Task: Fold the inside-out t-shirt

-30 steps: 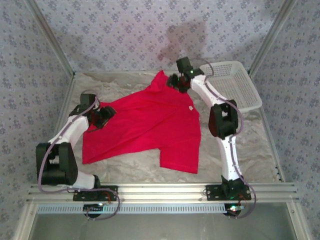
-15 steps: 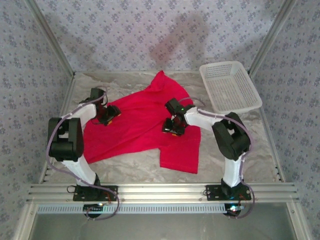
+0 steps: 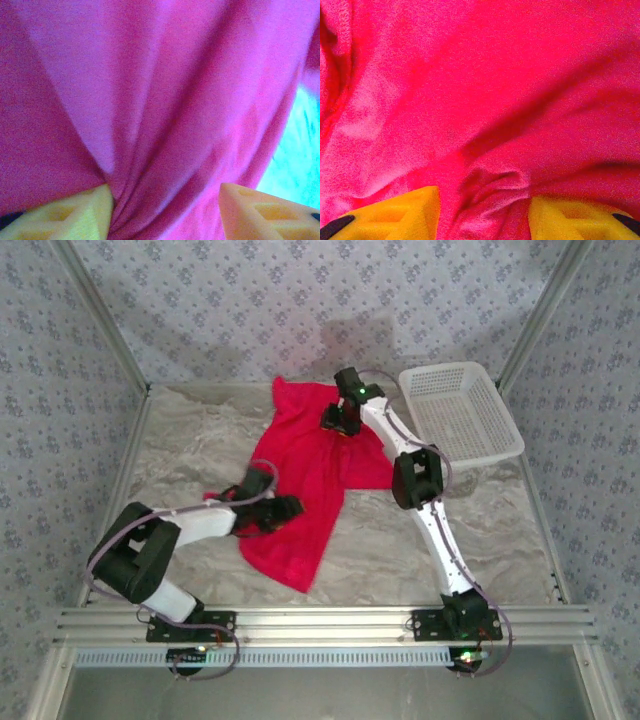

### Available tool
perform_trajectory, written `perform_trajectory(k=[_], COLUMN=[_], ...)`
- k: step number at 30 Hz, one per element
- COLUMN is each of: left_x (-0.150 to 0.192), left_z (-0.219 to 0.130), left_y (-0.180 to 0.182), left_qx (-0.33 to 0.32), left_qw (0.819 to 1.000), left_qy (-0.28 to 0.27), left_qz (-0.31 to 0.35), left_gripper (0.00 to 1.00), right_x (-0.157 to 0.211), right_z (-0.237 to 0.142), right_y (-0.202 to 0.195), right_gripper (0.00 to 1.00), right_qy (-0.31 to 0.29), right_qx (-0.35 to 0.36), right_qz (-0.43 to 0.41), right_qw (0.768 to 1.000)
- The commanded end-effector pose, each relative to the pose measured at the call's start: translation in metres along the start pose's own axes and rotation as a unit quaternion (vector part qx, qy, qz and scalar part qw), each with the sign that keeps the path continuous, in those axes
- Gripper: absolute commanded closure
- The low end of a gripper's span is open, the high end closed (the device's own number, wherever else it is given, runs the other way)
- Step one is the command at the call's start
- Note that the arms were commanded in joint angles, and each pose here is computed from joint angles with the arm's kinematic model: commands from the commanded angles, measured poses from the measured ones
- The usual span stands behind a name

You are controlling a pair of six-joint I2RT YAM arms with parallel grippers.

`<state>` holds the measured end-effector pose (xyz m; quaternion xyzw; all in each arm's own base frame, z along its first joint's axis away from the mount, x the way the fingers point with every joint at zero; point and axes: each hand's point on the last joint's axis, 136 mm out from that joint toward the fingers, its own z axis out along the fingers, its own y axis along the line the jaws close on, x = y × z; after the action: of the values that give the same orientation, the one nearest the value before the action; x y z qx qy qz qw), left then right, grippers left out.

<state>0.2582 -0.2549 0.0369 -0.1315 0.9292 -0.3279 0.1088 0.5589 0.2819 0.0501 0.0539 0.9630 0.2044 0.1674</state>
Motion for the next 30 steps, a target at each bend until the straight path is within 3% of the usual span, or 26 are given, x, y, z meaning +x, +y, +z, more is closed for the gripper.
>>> perform_trajectory(k=[1,5,9,14,17,21,26,30], left_x=[0.009,-0.034,-0.087,-0.119,-0.118,-0.116,-0.143,-0.158], left_z=[0.000,-0.037,-0.048,-0.028,-0.015,-0.010,-0.025,-0.028], left_y=[-0.037,-0.059,-0.052,-0.032,-0.024,0.006,0.073,0.097], left_qx=[0.012,-0.027,-0.032,-0.020,-0.003,-0.031,-0.065,-0.039], left_qw=[1.000,0.997,0.997,0.999,0.999,0.999,0.991,0.986], left_qy=[0.018,-0.031,-0.059,-0.036,-0.017,-0.015,-0.051,-0.064], left_qz=[0.000,0.064,0.044,-0.004,-0.027,-0.042,-0.106,-0.151], left_gripper=[0.43,0.43,0.45,0.48,0.49,0.50,0.52,0.56], right_x=[0.020,0.023,0.047,0.107,0.148,0.186,0.166,0.112], right_z=[-0.045,-0.100,-0.129,-0.112,-0.093,-0.066,-0.037,-0.021], right_y=[0.017,0.010,-0.002,-0.004,0.001,-0.011,-0.057,-0.073], right_gripper=[0.47,0.45,0.44,0.49,0.51,0.51,0.53,0.55], right_qy=[0.045,0.019,0.013,0.052,0.075,0.097,0.113,0.106], right_qx=[-0.008,0.019,0.027,-0.009,-0.016,0.014,0.071,0.102], right_qz=[-0.030,-0.052,-0.051,-0.013,0.007,0.012,0.021,-0.020], right_qw=[0.999,0.998,0.998,0.999,0.997,0.995,0.991,0.989])
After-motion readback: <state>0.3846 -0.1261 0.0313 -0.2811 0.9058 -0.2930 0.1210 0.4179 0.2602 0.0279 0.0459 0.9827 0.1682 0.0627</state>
